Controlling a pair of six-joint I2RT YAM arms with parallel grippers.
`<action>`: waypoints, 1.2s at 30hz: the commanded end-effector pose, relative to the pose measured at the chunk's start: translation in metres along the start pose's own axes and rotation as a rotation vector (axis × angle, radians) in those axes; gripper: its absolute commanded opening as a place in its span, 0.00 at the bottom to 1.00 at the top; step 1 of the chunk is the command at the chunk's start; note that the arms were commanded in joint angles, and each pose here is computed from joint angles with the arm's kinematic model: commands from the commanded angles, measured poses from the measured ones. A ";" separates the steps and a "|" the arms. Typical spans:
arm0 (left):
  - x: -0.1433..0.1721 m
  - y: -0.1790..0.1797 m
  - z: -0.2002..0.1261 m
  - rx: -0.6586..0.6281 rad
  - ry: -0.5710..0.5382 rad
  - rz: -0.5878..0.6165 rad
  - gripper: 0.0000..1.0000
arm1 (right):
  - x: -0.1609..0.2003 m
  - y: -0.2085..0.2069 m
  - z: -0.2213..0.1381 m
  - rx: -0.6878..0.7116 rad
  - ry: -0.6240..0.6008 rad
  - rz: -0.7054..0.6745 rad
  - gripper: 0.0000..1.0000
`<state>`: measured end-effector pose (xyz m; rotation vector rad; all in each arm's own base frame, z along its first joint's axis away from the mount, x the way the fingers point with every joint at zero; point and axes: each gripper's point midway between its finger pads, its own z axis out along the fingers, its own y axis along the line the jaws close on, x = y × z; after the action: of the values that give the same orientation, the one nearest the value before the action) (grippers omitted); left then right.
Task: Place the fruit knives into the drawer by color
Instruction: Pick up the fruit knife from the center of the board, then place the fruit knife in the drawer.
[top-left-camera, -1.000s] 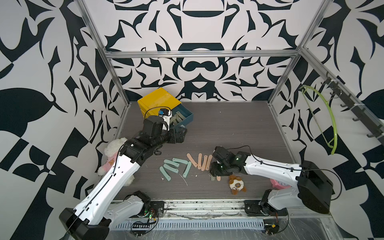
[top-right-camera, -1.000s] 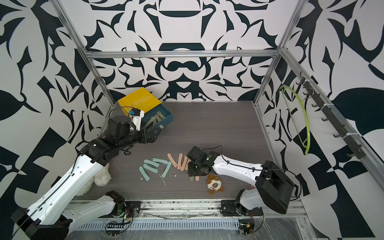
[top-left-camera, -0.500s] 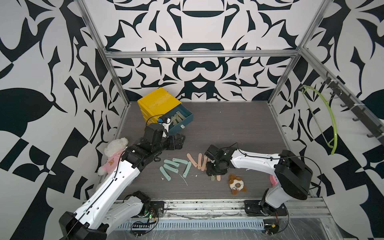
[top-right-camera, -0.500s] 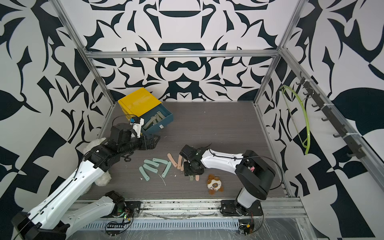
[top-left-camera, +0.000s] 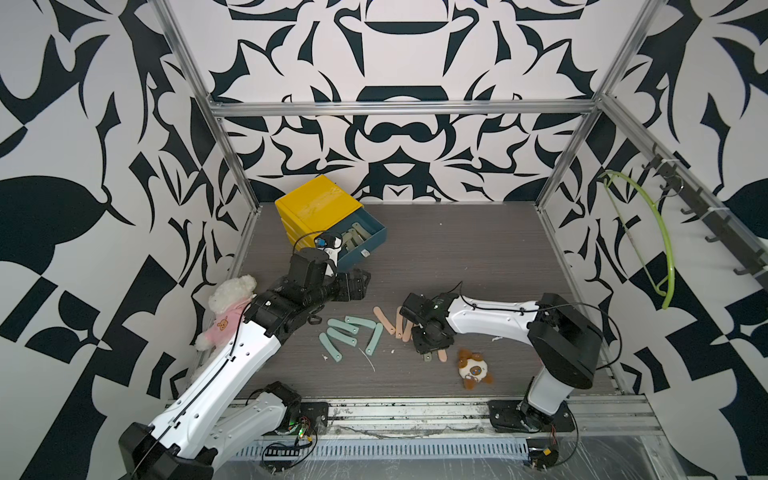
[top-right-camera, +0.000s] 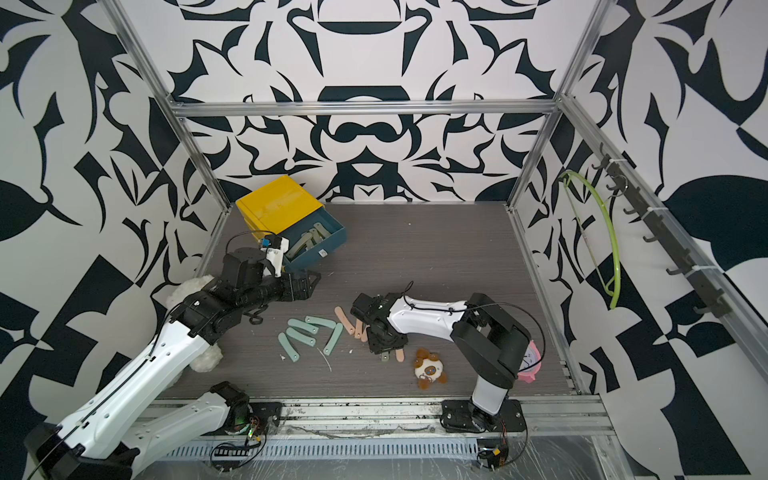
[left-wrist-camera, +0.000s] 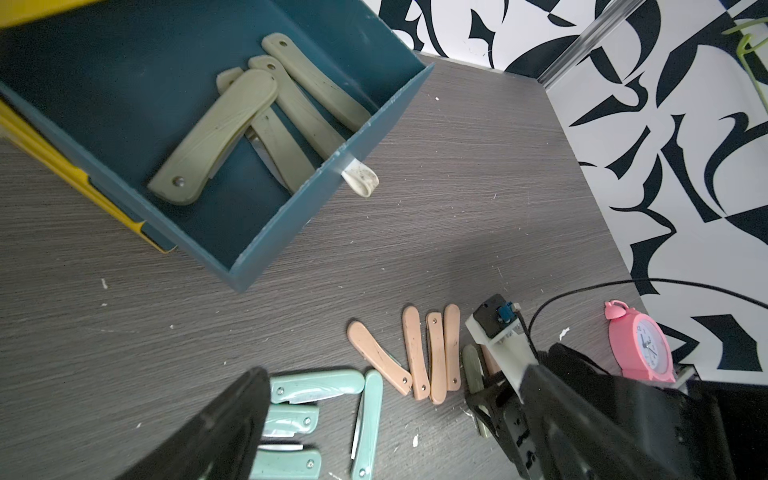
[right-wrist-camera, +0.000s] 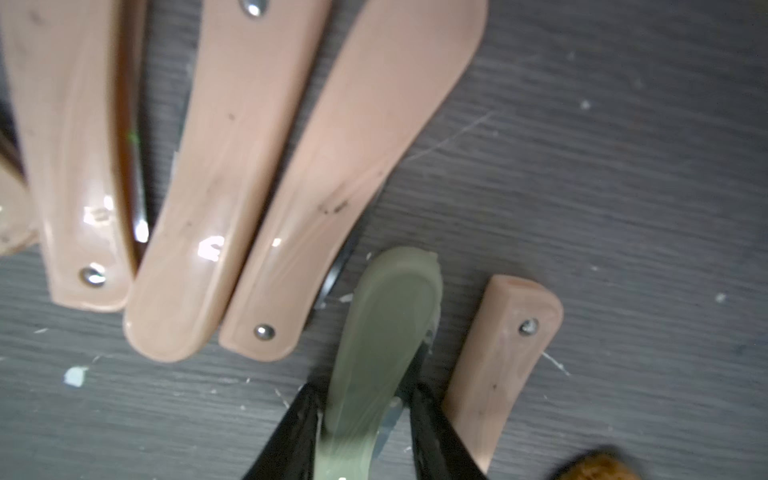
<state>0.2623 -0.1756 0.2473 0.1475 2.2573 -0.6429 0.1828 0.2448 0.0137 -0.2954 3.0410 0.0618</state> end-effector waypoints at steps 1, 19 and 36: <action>0.003 0.000 0.001 0.008 -0.002 -0.004 0.99 | -0.001 -0.017 0.014 0.101 -0.002 -0.021 0.35; 0.018 0.007 0.007 -0.006 0.039 -0.042 0.99 | -0.045 -0.008 -0.035 0.027 -0.272 -0.042 0.14; 0.053 0.029 0.020 -0.057 0.089 -0.115 0.99 | -0.113 0.038 -0.178 -0.180 -0.643 -0.117 0.15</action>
<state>0.2496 -0.1680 0.1874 0.0496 2.3914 -0.6325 0.2533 0.2799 0.1491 -0.3682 2.5252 0.2778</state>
